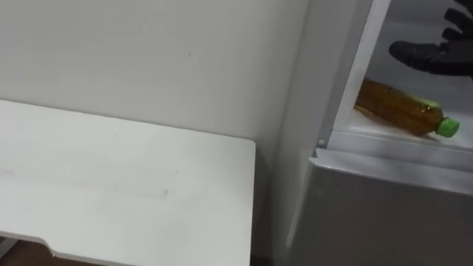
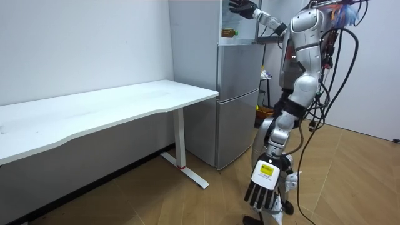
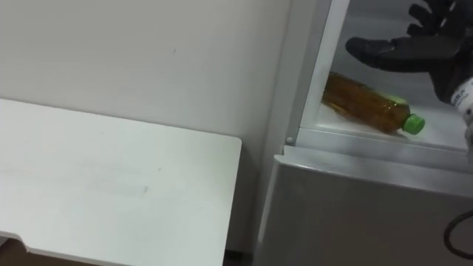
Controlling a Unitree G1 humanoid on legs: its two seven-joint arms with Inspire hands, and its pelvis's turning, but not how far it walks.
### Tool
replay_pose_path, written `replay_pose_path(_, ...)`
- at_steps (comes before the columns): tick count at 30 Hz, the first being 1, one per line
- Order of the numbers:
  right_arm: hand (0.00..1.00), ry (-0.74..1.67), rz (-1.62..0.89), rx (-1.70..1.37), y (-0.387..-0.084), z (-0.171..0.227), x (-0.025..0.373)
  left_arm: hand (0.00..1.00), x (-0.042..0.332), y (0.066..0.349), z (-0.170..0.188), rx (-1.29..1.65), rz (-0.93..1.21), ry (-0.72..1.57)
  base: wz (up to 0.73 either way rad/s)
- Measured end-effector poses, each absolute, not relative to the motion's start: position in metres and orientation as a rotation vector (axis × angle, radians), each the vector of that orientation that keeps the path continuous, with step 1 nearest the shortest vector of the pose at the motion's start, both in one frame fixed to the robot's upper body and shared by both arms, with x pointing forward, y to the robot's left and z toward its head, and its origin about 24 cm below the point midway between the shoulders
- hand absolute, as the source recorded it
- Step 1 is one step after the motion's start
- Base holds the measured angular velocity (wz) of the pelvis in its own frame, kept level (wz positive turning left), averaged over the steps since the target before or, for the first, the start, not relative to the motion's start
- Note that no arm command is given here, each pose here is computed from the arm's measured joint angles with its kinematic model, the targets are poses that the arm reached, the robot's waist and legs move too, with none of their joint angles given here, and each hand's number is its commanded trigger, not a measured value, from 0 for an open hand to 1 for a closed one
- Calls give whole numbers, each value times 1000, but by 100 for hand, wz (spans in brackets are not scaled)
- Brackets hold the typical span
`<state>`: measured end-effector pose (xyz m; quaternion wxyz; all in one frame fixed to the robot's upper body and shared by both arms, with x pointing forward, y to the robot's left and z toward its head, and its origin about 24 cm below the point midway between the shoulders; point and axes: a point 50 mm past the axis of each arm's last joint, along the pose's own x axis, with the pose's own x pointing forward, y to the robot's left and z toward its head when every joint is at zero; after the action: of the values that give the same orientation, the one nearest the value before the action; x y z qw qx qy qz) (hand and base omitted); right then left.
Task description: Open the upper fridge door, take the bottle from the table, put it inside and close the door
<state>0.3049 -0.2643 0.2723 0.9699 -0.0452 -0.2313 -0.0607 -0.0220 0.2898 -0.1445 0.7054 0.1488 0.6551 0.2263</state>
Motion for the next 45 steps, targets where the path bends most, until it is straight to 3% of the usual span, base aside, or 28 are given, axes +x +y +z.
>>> replay_pose_path(6, 0, -462, -68, -50, -247, 251, 294, 0, -22, 289, -145, 336, 504, 1452, -10)
replay_pose_path(23, 0, -684, -14, 58, -214, 253, 260, 0, -33, 271, -153, 318, 468, 1478, -5)
replay_pose_path(40, 0, -504, 316, 269, -162, 192, 255, 0, -16, 252, -161, 330, 327, 1446, -5)
replay_pose_path(45, 0, -436, 409, 467, -154, 168, 245, 0, -7, 245, -163, 334, 284, 1419, 0)
